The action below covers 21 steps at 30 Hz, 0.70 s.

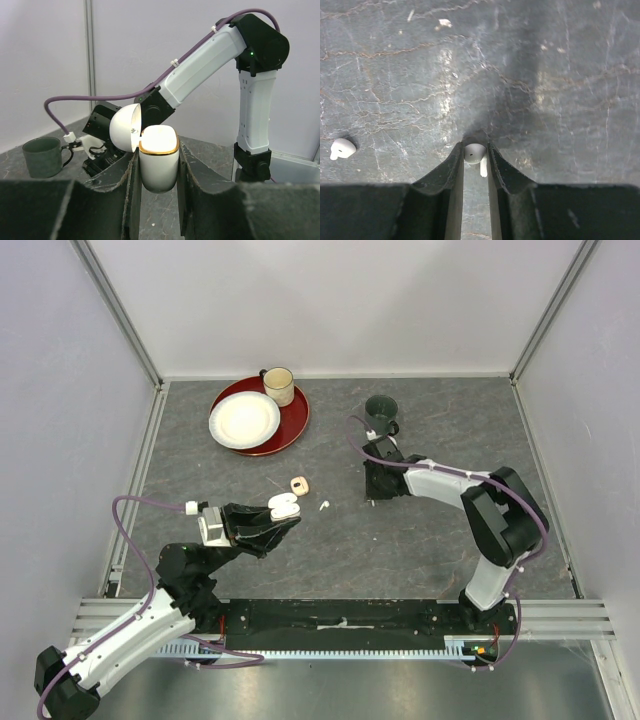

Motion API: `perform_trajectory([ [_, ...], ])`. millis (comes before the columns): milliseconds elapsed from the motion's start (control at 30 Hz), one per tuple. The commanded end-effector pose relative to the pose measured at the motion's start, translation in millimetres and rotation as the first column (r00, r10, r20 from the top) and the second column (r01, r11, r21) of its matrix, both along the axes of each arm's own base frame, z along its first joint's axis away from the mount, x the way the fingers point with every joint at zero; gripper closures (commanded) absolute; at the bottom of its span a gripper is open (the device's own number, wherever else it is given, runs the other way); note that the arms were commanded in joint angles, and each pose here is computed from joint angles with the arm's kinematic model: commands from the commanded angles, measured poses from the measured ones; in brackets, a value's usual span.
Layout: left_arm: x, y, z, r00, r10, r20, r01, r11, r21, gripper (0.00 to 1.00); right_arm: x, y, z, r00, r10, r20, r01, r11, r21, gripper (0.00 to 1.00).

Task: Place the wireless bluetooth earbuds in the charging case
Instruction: Pick up the earbud from the center of the board.

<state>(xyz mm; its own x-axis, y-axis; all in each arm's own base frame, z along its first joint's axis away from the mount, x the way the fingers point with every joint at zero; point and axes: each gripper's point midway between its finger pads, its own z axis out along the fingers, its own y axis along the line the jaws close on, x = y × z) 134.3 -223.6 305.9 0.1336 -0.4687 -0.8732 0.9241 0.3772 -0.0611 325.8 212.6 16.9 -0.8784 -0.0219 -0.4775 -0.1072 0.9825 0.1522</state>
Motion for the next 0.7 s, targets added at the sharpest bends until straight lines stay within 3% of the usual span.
perform_trajectory([
  [0,1,3,6,1.0,0.013,0.001,-0.013,1.0,-0.029,0.98,-38,-24,-24,0.973,-0.207,-0.102,0.204,0.978,-0.035,0.75],
  [167,1,2,6,1.0,0.011,-0.003,-0.011,1.0,-0.027,0.98,-41,-28,-23,0.959,-0.272,-0.075,0.271,0.962,-0.032,0.7],
  [233,2,2,6,1.0,0.013,-0.006,-0.013,1.0,-0.025,0.98,-39,-27,-20,0.963,-0.261,-0.068,0.259,0.965,-0.032,0.63],
  [400,3,1,4,1.0,0.01,-0.017,-0.01,1.0,-0.021,0.98,-34,-18,-11,0.988,-0.144,-0.052,0.143,0.989,-0.023,0.52],
  [667,3,1,5,1.0,0.007,-0.015,-0.008,1.0,-0.023,0.98,-26,-19,-1,0.996,0.09,-0.006,-0.09,0.991,-0.101,0.49],
])
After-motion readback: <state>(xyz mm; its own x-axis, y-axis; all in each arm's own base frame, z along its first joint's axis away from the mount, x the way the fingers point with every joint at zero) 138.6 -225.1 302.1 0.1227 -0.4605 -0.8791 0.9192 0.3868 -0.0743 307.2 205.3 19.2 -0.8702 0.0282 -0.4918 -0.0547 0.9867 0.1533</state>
